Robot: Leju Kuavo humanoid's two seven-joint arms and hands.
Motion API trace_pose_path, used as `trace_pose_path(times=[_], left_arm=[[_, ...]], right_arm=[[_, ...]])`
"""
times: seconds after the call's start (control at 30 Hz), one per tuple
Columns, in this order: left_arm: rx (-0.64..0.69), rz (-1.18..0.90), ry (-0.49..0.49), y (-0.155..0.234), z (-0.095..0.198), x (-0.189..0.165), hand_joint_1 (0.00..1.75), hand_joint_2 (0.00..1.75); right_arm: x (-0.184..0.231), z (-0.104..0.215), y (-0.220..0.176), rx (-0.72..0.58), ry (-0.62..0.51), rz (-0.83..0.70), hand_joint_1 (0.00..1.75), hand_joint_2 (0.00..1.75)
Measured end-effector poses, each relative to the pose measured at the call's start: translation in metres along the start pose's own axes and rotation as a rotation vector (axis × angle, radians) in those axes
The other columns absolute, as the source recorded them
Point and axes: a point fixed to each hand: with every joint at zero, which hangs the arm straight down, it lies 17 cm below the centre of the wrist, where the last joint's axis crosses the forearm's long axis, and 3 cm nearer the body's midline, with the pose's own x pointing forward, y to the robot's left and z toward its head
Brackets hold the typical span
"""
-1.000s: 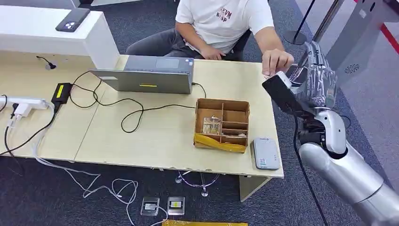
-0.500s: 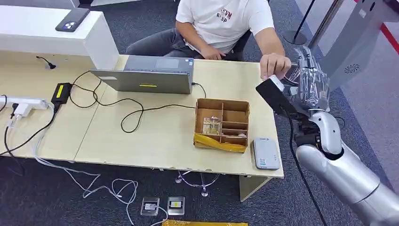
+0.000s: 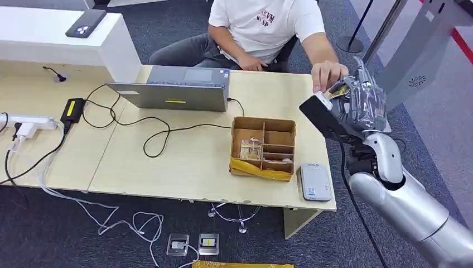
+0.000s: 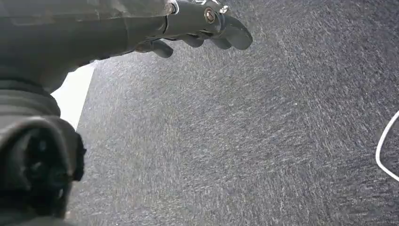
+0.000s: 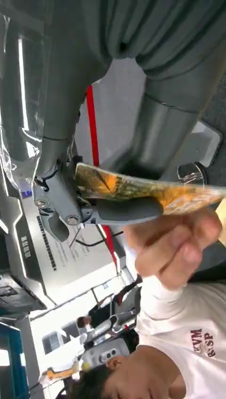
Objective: Pass the card to the sensor for recognition and then transmit it.
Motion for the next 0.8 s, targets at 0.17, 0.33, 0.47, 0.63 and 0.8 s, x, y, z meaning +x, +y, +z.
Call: trace_pose_path(times=[0.17, 0.33, 0.47, 0.63, 0.8], left_arm=[[-0.004, 0.001, 0.002, -0.001, 0.0, -0.001, 0.0, 0.0], [-0.006, 0.001, 0.002, -0.002, 0.001, -0.001, 0.0, 0.0], [-0.006, 0.001, 0.002, -0.002, 0.001, -0.001, 0.0, 0.0], [-0.006, 0.005, 0.005, -0.002, 0.001, -0.002, 0.0, 0.0], [-0.006, 0.016, 0.014, -0.002, 0.001, -0.003, 0.0, 0.0]], right_arm=[[0.003, 0.0, 0.002, 0.011, -0.008, 0.008, 1.75, 1.75], [0.004, 0.001, 0.006, 0.022, -0.009, 0.009, 1.75, 1.75], [0.004, 0.002, 0.009, 0.031, -0.01, 0.006, 1.75, 1.75], [0.004, 0.003, 0.012, 0.042, -0.004, -0.001, 1.75, 1.75], [-0.003, 0.01, 0.03, 0.099, 0.016, -0.013, 1.75, 1.75]])
